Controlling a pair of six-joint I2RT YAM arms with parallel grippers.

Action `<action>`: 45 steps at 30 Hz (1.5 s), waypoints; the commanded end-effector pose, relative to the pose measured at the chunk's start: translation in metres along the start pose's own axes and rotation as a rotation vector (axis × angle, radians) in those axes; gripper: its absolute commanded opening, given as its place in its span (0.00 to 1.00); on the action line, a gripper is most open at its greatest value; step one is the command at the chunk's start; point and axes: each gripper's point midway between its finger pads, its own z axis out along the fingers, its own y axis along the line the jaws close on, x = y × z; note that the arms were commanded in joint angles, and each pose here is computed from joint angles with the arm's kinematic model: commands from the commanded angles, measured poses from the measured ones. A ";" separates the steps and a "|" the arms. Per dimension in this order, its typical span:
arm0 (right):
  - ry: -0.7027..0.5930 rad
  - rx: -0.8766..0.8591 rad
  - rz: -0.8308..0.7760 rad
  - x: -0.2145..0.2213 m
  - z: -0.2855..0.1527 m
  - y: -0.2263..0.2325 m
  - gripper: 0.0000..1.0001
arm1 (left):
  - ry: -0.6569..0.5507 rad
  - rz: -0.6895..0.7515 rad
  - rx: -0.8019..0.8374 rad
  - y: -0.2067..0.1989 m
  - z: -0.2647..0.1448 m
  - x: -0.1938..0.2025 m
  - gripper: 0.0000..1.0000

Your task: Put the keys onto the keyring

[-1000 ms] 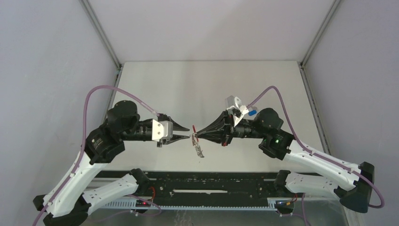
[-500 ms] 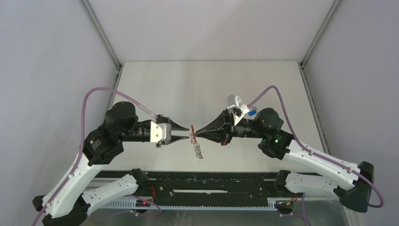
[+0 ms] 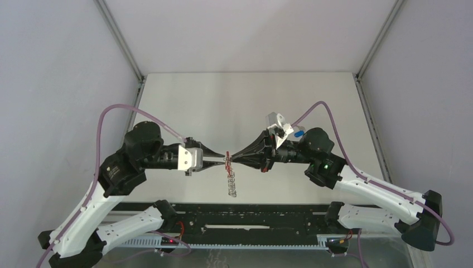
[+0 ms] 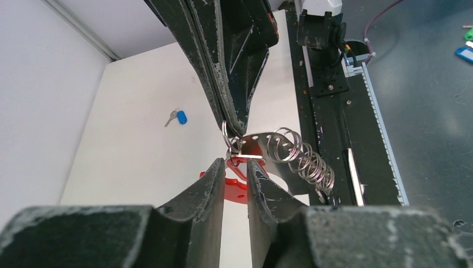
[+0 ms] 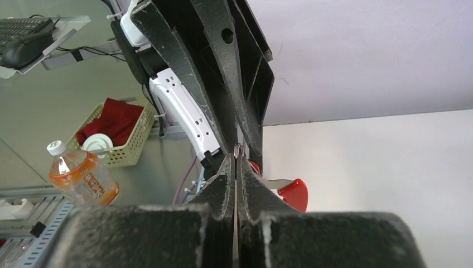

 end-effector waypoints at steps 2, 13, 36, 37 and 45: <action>-0.050 -0.028 -0.028 -0.019 0.002 0.008 0.00 | -0.016 -0.003 -0.033 0.009 0.005 -0.003 0.23; -0.053 -0.025 -0.032 -0.022 0.002 0.008 0.00 | 0.006 0.032 -0.028 0.007 0.006 0.007 0.04; -0.040 -0.020 0.026 -0.014 0.009 0.003 0.00 | 0.021 0.454 -0.002 -0.016 0.009 0.028 0.22; -0.039 -0.020 0.030 -0.013 0.009 0.003 0.00 | 0.014 0.441 -0.006 -0.015 0.009 0.026 0.24; -0.061 -0.039 0.058 -0.014 0.007 0.004 0.00 | -0.028 0.279 -0.086 -0.010 0.004 0.015 0.30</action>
